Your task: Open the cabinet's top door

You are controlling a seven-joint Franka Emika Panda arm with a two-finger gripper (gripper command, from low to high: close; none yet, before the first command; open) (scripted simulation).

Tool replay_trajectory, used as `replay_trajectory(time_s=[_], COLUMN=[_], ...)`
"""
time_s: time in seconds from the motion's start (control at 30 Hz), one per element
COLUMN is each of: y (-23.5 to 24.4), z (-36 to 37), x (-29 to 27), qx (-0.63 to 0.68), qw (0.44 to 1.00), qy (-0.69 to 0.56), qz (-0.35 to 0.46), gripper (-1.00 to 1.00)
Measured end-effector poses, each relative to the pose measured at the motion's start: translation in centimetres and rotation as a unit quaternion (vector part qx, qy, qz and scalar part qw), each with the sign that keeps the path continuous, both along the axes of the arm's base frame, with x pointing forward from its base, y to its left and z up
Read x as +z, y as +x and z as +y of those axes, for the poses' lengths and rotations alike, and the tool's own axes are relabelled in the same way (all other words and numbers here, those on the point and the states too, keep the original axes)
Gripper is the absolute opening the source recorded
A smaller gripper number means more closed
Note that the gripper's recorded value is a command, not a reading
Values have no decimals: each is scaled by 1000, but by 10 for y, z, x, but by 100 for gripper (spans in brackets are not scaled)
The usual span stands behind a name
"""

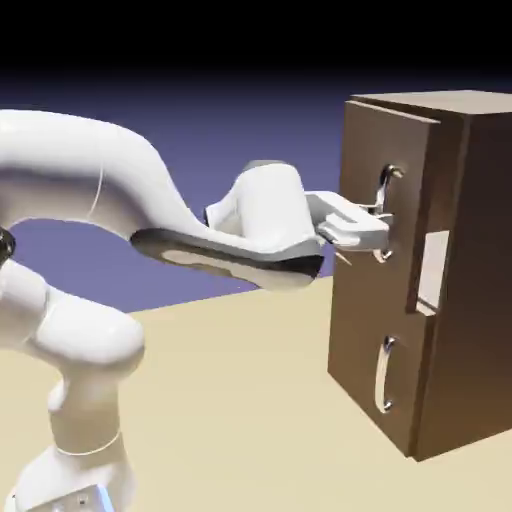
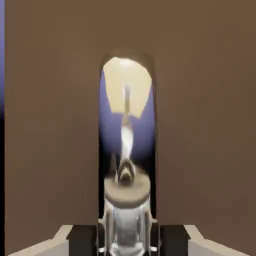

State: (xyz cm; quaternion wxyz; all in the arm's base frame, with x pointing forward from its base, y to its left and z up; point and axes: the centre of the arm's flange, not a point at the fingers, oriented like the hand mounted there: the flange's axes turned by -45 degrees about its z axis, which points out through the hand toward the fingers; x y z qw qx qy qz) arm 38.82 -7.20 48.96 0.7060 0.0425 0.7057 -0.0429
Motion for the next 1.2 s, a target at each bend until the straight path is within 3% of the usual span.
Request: replay_trajectory(time_s=[0.7,1.2], y=[-77,-107], z=[93,187], x=[0,0], qx=[-214,-382], qw=[977,924], qy=[0,0], qz=[0,0], gripper=[-100,-100])
